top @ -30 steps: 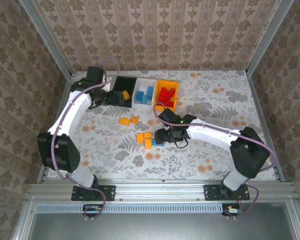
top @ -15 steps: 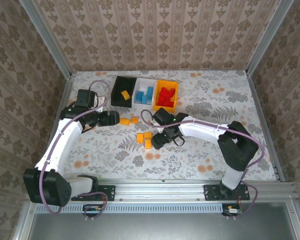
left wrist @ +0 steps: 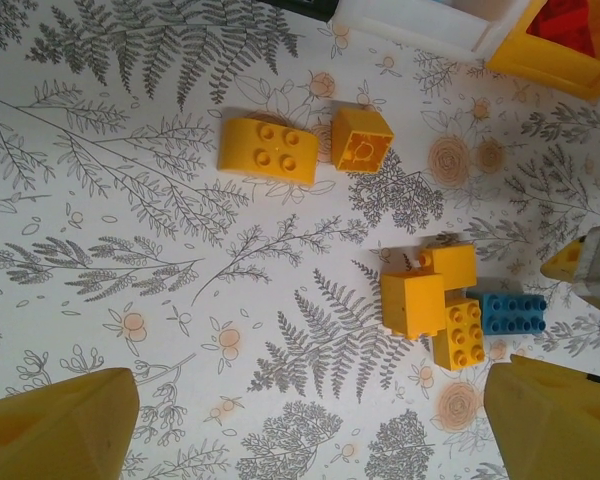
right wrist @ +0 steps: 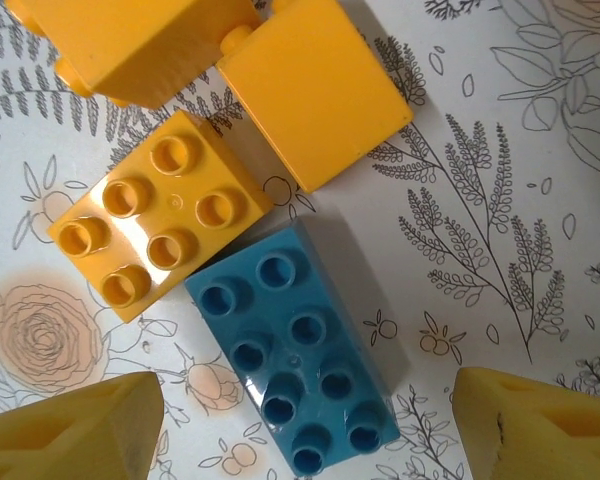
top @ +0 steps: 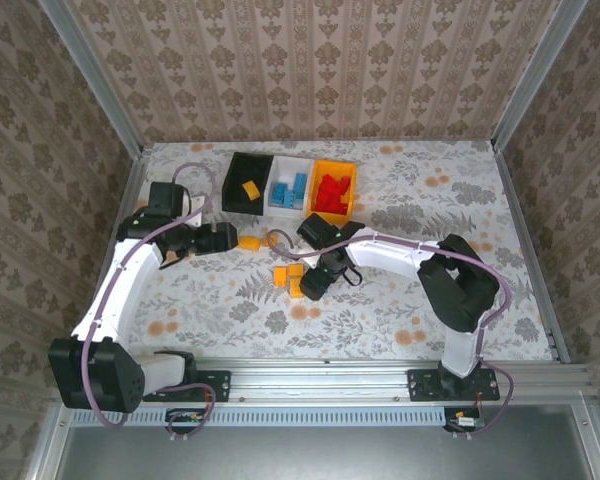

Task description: Sort the legos into containers by color

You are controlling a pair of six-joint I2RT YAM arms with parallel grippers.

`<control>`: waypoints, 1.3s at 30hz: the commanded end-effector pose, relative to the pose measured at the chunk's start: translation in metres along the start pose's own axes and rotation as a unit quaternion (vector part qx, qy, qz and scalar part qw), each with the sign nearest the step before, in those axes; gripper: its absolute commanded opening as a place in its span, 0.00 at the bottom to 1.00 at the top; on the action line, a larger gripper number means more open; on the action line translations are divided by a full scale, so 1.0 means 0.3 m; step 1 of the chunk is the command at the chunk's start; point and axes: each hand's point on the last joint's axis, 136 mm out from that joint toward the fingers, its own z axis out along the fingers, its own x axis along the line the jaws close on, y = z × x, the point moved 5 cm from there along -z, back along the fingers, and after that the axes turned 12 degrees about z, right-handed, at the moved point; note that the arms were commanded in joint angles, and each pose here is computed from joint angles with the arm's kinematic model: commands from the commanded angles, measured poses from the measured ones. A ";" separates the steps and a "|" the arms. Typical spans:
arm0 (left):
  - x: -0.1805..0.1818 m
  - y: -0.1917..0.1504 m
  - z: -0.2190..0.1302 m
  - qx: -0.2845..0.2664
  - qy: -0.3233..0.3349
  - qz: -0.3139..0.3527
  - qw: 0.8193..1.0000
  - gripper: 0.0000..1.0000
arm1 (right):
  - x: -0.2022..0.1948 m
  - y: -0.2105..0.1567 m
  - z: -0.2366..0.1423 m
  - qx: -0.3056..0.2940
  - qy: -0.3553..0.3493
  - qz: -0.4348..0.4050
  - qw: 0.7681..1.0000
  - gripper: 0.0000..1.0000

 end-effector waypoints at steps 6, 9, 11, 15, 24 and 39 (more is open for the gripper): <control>0.003 -0.010 -0.016 -0.008 -0.014 -0.010 1.000 0.93 | -0.011 -0.017 0.057 0.046 -0.007 -0.032 0.998 0.76; 0.008 -0.013 -0.016 -0.008 -0.013 -0.012 1.000 0.94 | -0.019 -0.022 0.075 0.055 -0.013 -0.031 0.998 0.74; 0.011 -0.012 -0.019 -0.010 -0.012 -0.013 1.000 0.95 | -0.024 -0.023 0.082 0.057 -0.017 -0.029 0.998 0.74; 0.013 -0.016 -0.015 -0.008 -0.014 -0.014 1.000 1.00 | -0.037 -0.024 0.092 0.060 -0.026 -0.024 0.998 0.72; 0.022 -0.023 -0.008 -0.006 -0.013 -0.018 1.000 1.00 | -0.053 -0.037 0.115 0.068 -0.028 -0.012 0.997 0.62; 0.018 -0.029 -0.007 -0.005 -0.018 -0.022 1.000 1.00 | -0.082 -0.065 0.091 0.050 -0.032 0.021 0.998 0.40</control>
